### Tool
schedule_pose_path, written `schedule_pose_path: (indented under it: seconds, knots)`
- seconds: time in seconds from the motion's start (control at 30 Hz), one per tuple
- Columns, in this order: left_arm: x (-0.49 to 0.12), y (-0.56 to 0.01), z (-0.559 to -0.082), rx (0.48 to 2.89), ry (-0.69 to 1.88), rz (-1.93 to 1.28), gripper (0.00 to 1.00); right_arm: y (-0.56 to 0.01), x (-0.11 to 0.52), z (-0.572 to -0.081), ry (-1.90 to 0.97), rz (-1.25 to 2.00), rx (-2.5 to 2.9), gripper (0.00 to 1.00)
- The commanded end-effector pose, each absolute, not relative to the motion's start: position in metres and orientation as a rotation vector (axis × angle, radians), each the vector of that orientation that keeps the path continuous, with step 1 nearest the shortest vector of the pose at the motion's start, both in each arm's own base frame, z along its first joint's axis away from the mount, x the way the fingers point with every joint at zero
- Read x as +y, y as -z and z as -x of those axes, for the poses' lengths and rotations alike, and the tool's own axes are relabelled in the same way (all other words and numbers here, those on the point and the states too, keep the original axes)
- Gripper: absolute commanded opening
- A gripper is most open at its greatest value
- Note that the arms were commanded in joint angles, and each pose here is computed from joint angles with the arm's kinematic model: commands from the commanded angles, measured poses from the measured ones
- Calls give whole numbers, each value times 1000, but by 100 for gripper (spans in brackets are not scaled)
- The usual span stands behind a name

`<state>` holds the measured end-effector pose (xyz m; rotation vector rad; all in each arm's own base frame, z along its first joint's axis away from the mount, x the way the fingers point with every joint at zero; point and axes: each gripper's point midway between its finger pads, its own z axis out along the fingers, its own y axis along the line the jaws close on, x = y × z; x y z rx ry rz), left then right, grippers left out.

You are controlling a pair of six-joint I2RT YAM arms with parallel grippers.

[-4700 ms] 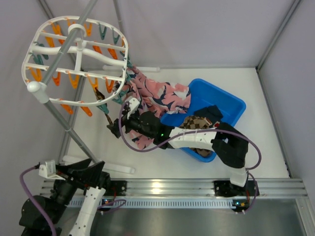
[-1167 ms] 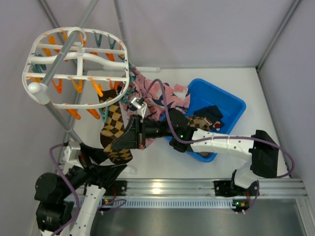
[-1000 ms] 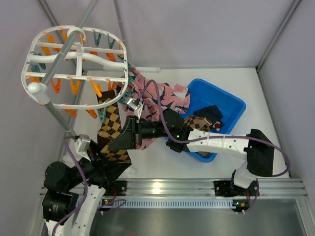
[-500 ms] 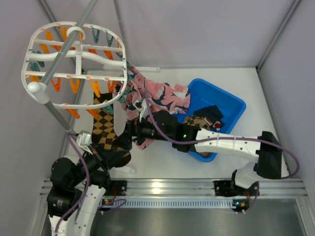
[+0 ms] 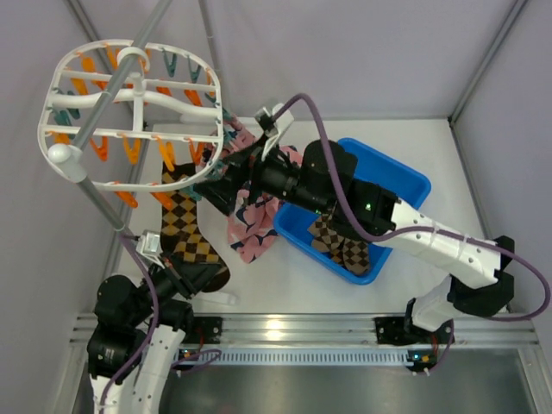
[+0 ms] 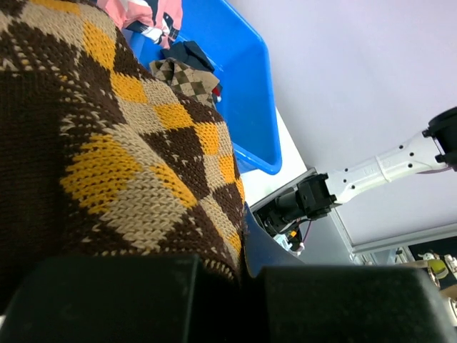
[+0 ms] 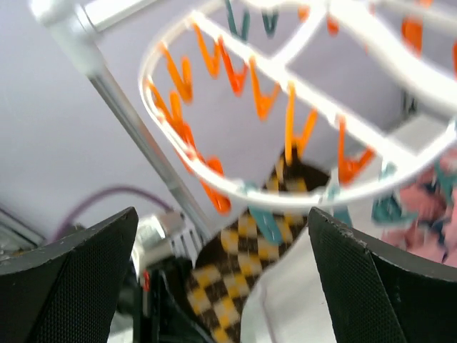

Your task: Remove the socks clipped to the hanger

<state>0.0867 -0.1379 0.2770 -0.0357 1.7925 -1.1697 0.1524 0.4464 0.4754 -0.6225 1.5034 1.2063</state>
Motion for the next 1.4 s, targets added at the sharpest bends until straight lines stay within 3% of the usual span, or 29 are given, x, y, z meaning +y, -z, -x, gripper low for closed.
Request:
schedule_pose_path:
  seconds: [0.0,0.1,0.47,0.93,1.17,1.37]
  knots:
    - [-137,-287,-73,1759,1177,12,0,-490,467,-158,-1128,686,1475,97]
    - [-134,-292,-64,1762,1162,-2,0,-524,478,-173,-1103,654,1417,97]
    - [-137,-307,-38,1732,1189,-90,0,-492,532,-207,-1265,633,1502,87]
    - [-139,-316,-27,1708,1205,-139,0,-464,543,-238,-1323,587,1573,75]
    - [-137,-311,-30,1720,1183,-142,0,-518,481,-202,-1301,522,1405,85]
    - [-137,-300,-37,1750,1171,-126,0,-508,420,-193,-1248,429,1378,94]
